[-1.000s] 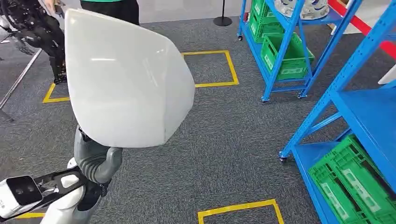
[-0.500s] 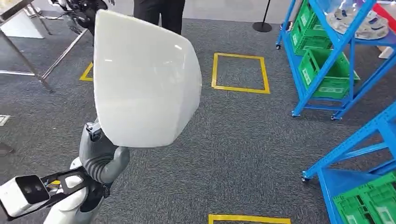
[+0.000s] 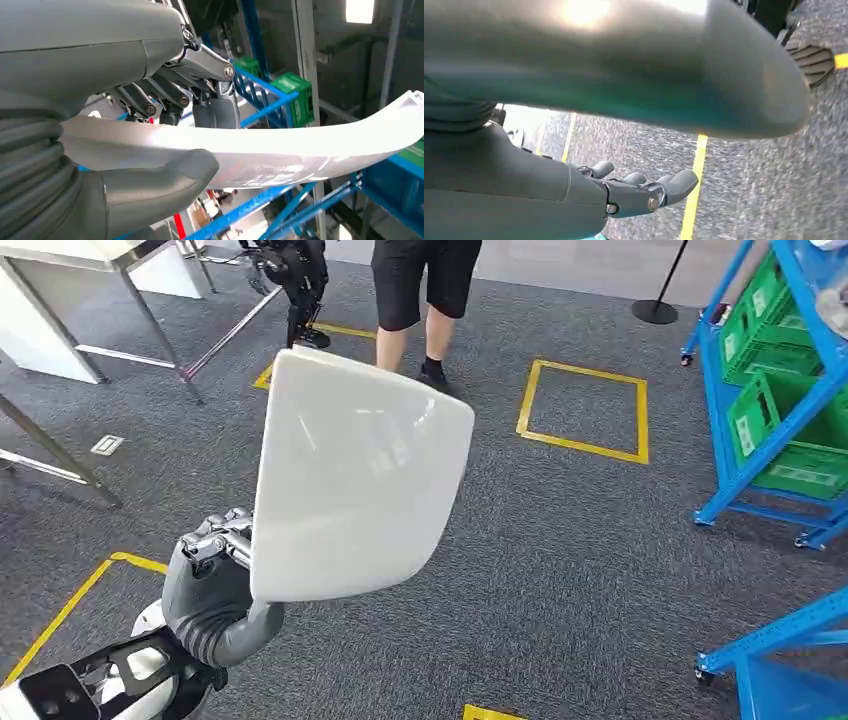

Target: Take the parts from the cabinet and place them on the table.

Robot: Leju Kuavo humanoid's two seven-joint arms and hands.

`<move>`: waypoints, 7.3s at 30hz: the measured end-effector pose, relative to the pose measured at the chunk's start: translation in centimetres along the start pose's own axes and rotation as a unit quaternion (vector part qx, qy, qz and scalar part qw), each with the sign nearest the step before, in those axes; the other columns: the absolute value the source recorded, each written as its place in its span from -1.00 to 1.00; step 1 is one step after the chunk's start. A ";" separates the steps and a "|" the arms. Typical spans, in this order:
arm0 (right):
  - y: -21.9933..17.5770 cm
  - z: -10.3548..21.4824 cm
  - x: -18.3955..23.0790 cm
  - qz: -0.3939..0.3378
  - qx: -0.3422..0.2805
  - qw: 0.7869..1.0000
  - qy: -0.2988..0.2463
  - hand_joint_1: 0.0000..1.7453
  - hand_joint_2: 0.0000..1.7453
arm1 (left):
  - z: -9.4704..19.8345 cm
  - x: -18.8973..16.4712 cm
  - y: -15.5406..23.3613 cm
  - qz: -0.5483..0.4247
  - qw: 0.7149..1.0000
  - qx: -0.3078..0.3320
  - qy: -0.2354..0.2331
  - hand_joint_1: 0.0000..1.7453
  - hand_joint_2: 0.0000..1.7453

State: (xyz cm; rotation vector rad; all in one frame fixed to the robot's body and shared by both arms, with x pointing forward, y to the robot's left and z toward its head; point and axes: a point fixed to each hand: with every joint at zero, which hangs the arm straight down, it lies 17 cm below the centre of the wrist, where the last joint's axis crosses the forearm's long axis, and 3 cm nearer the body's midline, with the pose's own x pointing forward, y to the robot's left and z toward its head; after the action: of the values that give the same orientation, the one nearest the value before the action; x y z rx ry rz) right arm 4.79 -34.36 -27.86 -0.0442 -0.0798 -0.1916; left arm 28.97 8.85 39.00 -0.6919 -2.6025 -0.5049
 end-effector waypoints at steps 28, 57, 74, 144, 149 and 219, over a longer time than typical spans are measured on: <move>1.3 0.0 0.1 0.006 0.009 1.000 -0.007 -1.00 -1.00 | 0.2 -0.8 -0.4 0.005 1.000 -0.009 0.008 1.00 1.00; 2.8 0.0 0.1 -0.002 0.019 1.000 -0.011 -1.00 -1.00 | 0.6 -1.4 -1.3 0.009 1.000 -0.020 0.012 1.00 1.00; 2.9 0.0 0.4 0.000 0.023 1.000 -0.017 -1.00 -1.00 | -0.8 -1.4 -0.9 0.008 0.999 -0.032 0.005 1.00 1.00; 1.7 -0.1 1.1 0.002 -0.005 1.000 -0.029 -1.00 -1.00 | 0.5 -0.5 0.0 0.007 1.000 -0.002 -0.017 1.00 1.00; 2.3 0.0 1.4 0.004 0.006 1.000 -0.029 -1.00 -1.00 | 0.2 -0.4 0.3 0.012 1.000 0.002 -0.021 1.00 1.00; 4.9 0.1 0.4 0.019 0.037 0.998 -0.036 -1.00 -1.00 | 3.9 -2.2 -2.8 -0.012 0.998 -0.037 0.058 1.00 1.00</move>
State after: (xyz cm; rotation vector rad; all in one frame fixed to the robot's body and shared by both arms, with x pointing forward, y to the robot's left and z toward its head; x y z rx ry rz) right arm 6.10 -29.65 -27.87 0.0205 -0.1580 -0.1486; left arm 28.20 7.43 34.00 -0.6367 -2.4972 -0.6316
